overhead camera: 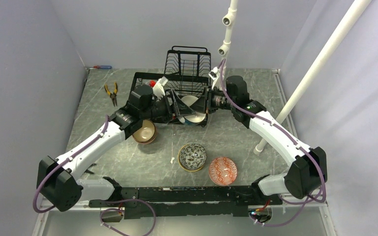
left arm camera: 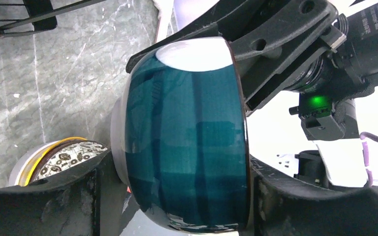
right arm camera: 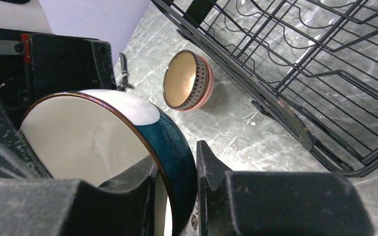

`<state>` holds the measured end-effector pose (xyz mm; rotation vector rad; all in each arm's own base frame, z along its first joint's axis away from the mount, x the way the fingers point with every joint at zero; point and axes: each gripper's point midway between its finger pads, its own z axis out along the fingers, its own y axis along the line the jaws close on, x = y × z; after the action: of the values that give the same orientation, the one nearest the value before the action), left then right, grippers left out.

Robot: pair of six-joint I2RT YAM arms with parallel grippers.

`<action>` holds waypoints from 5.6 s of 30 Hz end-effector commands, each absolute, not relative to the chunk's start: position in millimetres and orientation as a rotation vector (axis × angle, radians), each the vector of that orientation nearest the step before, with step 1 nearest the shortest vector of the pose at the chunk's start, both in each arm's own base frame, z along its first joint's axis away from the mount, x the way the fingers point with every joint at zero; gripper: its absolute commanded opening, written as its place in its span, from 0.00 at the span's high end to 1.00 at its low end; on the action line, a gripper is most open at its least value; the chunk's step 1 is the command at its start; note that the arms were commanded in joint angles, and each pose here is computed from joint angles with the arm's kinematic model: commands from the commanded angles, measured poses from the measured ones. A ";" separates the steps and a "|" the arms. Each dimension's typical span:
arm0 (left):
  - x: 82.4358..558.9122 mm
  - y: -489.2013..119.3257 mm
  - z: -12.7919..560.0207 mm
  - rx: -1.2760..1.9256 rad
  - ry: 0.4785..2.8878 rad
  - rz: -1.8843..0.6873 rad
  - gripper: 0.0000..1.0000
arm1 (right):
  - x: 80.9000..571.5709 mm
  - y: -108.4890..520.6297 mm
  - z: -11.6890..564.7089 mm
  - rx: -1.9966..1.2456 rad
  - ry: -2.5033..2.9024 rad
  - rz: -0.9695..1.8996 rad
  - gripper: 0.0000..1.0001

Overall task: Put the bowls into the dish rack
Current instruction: Pick up the bowl from the center of the board, then adjust the dish rack at the center of the board, then turn the bowl upside down on the dish rack.

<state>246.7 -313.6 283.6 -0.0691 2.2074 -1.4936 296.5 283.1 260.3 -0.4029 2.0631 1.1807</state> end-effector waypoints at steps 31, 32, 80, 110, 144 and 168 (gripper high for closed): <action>238.2 -289.6 344.5 0.087 2.115 -1.320 0.97 | 289.0 233.4 366.5 -0.345 1.721 1.217 0.00; 239.9 -288.3 350.0 0.097 2.108 -1.300 0.97 | 288.1 229.0 368.5 -0.339 1.718 1.192 0.00; 342.5 -205.6 406.4 0.061 2.014 -0.400 0.97 | 333.5 280.1 306.8 -0.352 1.912 1.248 0.46; 429.5 -228.6 364.5 0.299 2.001 -0.036 0.97 | 322.9 214.5 296.6 -0.236 1.910 1.258 0.22; 429.8 -230.4 323.2 0.408 2.049 0.323 0.97 | 319.3 210.6 282.6 -0.225 1.949 1.231 0.21; 413.7 -236.0 297.6 0.549 2.102 0.391 0.68 | 319.5 207.4 271.3 -0.212 1.981 1.207 0.21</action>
<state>424.9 -240.2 272.8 0.5693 2.1284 0.4258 320.0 209.1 259.5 -0.1748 2.0344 1.2234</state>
